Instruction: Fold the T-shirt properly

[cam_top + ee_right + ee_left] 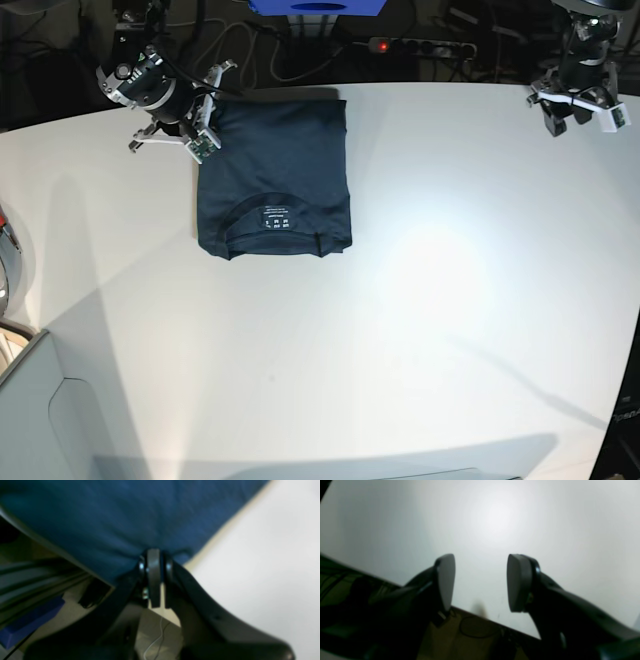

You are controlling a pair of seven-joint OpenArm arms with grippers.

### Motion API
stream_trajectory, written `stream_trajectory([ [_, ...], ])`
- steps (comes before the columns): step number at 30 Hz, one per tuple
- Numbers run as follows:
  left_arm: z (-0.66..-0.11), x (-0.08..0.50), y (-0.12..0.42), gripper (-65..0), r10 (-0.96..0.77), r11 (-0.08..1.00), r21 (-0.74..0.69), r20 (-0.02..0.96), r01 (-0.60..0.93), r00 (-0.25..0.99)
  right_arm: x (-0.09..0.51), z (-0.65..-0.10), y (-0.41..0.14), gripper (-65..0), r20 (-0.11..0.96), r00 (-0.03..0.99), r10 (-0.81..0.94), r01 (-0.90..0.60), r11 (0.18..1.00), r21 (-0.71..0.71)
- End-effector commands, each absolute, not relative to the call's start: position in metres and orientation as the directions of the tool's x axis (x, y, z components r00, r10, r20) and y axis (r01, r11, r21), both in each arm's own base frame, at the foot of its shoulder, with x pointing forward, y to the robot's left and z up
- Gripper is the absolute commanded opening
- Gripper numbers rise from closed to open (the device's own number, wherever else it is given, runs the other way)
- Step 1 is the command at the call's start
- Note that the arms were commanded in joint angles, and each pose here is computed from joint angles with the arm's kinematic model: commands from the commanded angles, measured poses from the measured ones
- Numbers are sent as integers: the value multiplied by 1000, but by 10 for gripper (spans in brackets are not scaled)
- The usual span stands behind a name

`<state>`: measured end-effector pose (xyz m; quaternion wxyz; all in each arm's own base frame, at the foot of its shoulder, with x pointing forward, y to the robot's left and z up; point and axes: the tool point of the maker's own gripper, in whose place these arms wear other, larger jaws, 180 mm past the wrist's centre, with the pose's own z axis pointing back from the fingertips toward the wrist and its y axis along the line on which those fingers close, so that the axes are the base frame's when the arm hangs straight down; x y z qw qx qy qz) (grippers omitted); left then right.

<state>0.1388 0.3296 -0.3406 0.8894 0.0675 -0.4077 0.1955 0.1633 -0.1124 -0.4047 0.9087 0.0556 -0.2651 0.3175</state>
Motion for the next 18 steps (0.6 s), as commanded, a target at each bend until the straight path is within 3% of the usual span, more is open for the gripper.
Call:
stream_trajectory([
  [1, -333, 140, 332, -328, 276, 918, -32, 769, -396, 577, 166, -398, -115, -650, 532, 646, 547, -604, 793, -82],
  [12, -348, 102, 329, -337, 277, 920, 7, 697, -393, 661, 176, -366, -160, -650, 542, 655, 527, -502, 839, -210],
  [15, -354, 79, 327, -429, 274, 922, 32, 650, -386, 709, 165, -369, -183, -650, 502, 706, 500, -451, 864, -226],
  [18, -360, 49, 326, -566, 288, 917, 56, 592, -395, 753, 146, -373, -209, -650, 444, 772, 455, -384, 891, -243],
])
